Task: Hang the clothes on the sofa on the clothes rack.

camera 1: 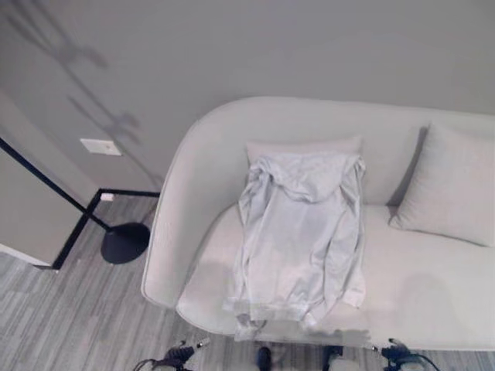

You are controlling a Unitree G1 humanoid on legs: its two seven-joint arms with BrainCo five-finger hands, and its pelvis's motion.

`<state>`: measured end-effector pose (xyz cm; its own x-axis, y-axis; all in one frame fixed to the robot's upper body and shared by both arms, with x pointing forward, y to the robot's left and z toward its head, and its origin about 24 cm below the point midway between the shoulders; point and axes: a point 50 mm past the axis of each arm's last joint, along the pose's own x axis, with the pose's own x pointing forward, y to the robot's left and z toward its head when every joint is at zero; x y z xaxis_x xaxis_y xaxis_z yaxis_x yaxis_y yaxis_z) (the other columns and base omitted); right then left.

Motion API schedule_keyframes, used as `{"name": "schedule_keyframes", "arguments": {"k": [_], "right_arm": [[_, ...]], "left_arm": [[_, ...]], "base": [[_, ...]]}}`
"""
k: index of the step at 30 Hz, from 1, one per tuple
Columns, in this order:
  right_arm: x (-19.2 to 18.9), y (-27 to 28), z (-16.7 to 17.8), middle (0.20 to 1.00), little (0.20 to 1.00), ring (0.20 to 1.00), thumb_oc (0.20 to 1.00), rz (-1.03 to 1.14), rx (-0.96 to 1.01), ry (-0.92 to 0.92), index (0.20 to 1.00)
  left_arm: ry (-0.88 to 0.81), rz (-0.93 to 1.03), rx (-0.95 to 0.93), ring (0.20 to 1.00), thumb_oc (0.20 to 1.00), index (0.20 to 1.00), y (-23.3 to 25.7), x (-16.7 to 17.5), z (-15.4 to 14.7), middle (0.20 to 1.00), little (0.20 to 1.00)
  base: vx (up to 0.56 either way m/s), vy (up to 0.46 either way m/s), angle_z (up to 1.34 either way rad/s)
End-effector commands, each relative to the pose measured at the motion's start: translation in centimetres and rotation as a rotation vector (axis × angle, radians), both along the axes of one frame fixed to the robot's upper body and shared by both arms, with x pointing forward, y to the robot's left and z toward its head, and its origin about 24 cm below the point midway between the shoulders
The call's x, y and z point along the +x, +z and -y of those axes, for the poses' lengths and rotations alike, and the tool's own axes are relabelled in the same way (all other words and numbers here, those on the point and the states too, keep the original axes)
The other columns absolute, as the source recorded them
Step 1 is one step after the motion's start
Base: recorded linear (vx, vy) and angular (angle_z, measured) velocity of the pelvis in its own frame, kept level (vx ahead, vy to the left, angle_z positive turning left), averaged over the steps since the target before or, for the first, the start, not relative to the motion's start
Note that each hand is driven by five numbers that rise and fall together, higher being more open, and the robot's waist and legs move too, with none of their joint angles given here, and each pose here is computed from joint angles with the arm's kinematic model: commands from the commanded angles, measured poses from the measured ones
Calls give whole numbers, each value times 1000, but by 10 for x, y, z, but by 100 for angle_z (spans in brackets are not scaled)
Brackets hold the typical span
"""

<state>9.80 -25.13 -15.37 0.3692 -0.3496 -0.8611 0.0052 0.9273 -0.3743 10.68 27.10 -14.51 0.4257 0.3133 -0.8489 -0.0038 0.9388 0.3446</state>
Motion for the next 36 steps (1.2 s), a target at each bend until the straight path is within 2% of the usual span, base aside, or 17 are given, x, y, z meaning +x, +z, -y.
{"name": "schedule_keyframes", "arguments": {"k": [1,5,6,7,8,9,10,14,16,21,26,30,36], "right_arm": [[70,47,43,1000,1000,1000,1000,293,-133,11,1000],[89,65,53,1000,1000,1000,1000,392,-163,15,1000],[119,92,61,1000,1000,1000,1000,519,-203,33,1000],[119,93,61,1000,1000,1000,1000,520,-203,33,1000],[129,101,62,1000,1000,1000,1000,558,-211,39,1000],[152,122,65,1000,1000,1000,1000,640,-235,53,1000],[152,123,65,1000,1000,1000,1000,642,-235,53,1000],[199,174,58,1000,1000,1000,1000,832,-289,117,1000],[230,215,42,1000,1000,1000,1000,990,-294,151,1000],[260,259,16,1000,1000,1000,1000,1135,-281,229,1000],[289,323,-8,1000,1000,1000,1000,1300,-289,284,1000],[296,360,-8,1000,1000,1000,1000,1384,-307,262,1000],[302,380,-22,1000,1000,1000,1000,1423,-275,312,1000]], "left_arm": [[-78,204,56,1000,1000,1000,25,57,-3,1000,1000],[-78,302,73,1000,1000,1000,40,75,-10,1000,1000],[-105,422,110,1000,1000,1000,64,105,-15,1000,1000],[-105,423,110,1000,1000,1000,64,106,-15,1000,1000],[-117,467,117,1000,1000,1000,73,117,-14,1000,1000],[-149,571,140,1000,1000,1000,95,144,-12,1000,1000],[-149,572,140,1000,1000,1000,96,144,-12,1000,1000],[-238,805,196,1000,1000,1000,154,197,1,1000,1000],[-285,969,259,1000,1000,1000,204,232,13,1000,1000],[-290,1089,377,1000,1000,1000,256,257,10,1000,1000],[-257,1153,534,1000,1000,1000,316,276,-10,1000,1000],[-235,1234,630,1000,1000,1000,360,281,-16,1000,1000],[-250,1243,774,1000,1000,1000,396,281,-25,1000,1000]], "base": [[8,-92,5],[-14,-77,6],[-58,-65,-5],[-87,-78,-1],[-90,-43,5],[-90,-43,3],[-106,-41,1],[-93,-29,6],[-81,-37,8],[-14,-11,-3],[-9,-6,-1],[-36,-16,5],[1,-10,3]]}}
